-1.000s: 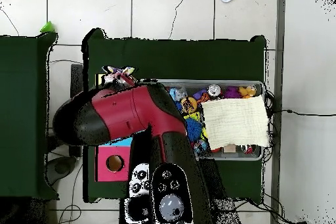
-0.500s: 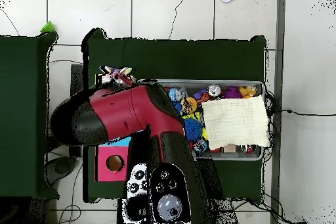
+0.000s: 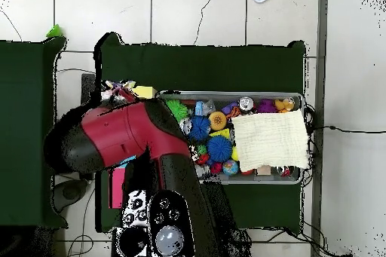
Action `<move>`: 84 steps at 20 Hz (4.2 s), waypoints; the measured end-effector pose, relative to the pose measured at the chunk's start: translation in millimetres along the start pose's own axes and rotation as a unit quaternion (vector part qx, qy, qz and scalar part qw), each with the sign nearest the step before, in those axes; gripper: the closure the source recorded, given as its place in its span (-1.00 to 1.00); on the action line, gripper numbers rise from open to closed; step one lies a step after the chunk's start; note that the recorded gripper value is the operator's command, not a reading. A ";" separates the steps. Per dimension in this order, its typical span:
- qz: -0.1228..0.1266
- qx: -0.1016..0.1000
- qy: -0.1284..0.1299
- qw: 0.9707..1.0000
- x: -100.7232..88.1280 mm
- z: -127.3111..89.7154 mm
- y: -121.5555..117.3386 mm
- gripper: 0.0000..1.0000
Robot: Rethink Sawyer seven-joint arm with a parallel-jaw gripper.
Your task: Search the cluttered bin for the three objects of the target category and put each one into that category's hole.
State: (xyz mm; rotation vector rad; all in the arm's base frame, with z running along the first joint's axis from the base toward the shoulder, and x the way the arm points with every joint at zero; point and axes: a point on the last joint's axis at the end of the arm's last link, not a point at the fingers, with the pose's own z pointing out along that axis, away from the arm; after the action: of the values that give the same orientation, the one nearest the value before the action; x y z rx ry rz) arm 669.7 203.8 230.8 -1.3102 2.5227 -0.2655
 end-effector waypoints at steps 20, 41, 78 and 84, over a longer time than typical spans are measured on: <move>-0.013 -0.015 0.005 1.000 3.6 22.8 30.1 1.00; -0.007 -0.026 0.019 0.999 30.5 63.2 49.1 1.00; 0.026 -0.009 -0.006 1.000 5.5 -11.5 32.5 1.00; 0.025 -0.016 0.001 1.000 9.5 -4.8 39.0 1.00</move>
State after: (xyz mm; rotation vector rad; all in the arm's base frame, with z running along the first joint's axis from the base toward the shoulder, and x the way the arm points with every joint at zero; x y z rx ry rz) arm 632.9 218.4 222.4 -1.2575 2.5665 -0.2160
